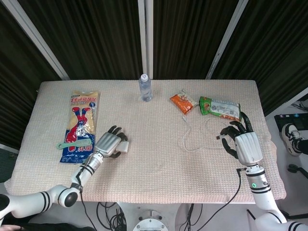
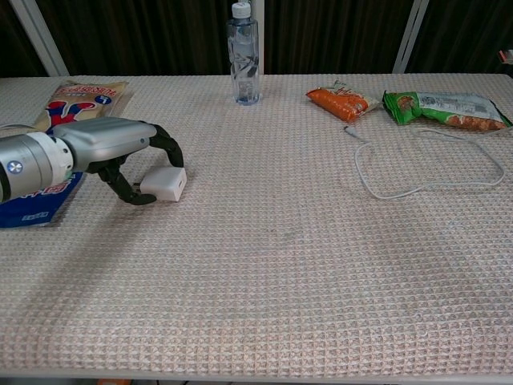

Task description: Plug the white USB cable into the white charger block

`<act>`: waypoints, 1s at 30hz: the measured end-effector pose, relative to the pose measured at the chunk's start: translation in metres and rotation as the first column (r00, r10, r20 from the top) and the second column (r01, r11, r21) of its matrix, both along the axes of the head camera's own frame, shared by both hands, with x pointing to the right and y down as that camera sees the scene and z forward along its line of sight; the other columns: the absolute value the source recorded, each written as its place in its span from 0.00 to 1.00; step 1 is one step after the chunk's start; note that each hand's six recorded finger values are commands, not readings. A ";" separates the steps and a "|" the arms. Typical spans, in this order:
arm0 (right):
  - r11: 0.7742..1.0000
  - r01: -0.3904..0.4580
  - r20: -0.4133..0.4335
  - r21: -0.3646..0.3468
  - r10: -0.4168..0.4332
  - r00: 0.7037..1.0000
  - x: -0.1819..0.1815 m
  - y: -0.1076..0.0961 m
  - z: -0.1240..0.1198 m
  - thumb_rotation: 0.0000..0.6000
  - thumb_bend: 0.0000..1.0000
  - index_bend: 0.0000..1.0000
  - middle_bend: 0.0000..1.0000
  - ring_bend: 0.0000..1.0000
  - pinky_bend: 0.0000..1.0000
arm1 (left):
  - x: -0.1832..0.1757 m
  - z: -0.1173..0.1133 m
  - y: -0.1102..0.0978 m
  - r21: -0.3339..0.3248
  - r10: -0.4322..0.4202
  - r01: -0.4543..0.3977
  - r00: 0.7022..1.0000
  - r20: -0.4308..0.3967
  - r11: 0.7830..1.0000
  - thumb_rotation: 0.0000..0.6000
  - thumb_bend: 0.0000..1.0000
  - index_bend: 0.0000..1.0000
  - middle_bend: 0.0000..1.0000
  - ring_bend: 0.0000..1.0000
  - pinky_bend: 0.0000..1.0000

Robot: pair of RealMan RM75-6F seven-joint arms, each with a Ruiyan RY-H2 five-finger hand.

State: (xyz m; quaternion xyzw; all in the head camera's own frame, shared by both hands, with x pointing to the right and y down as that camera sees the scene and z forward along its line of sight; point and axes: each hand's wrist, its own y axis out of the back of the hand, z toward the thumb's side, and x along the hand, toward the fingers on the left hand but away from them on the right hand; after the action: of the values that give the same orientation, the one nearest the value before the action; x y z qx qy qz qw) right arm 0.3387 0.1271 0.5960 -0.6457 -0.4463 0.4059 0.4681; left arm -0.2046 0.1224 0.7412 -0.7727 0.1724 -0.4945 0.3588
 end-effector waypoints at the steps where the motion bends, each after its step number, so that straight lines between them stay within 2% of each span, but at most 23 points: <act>1: 1.000 -0.001 0.001 -0.001 0.001 1.000 0.000 0.000 0.000 1.00 0.40 0.60 0.51 0.29 0.00 | 0.000 0.000 0.000 -0.001 0.000 0.000 1.000 -0.001 1.000 1.00 0.28 0.30 0.25 0.06 0.00; 9: 1.000 -0.010 0.003 -0.010 0.010 1.000 0.002 0.003 0.002 1.00 0.40 0.60 0.51 0.29 0.00 | 0.003 0.001 0.000 -0.012 -0.019 0.019 1.000 -0.020 1.000 1.00 0.31 0.37 0.32 0.11 0.01; 17: 1.000 0.000 0.011 -0.003 0.000 1.000 0.000 0.003 0.000 1.00 0.40 0.61 0.51 0.29 0.00 | -0.001 -0.001 -0.005 0.012 -0.062 0.062 0.997 -0.042 0.998 1.00 0.31 0.41 0.40 0.17 0.05; 23: 0.999 0.037 0.023 -0.006 -0.036 0.999 -0.011 0.002 -0.001 1.00 0.40 0.61 0.51 0.29 0.00 | -0.009 -0.015 -0.014 0.051 -0.111 0.114 0.992 -0.064 0.992 1.00 0.31 0.41 0.44 0.21 0.08; 30: 0.990 0.131 0.051 -0.059 -0.128 0.990 -0.045 -0.009 0.003 1.00 0.40 0.61 0.51 0.29 0.00 | -0.017 -0.035 -0.027 0.084 -0.164 0.171 0.983 -0.080 0.982 1.00 0.31 0.41 0.45 0.22 0.08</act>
State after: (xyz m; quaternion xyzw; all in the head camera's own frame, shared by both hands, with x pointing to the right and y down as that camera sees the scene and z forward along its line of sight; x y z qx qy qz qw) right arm 0.2935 0.1182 0.5992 -0.6969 -0.4016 0.3730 0.4625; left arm -0.2214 0.0950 0.7062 -0.7560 0.2721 -0.4860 0.3437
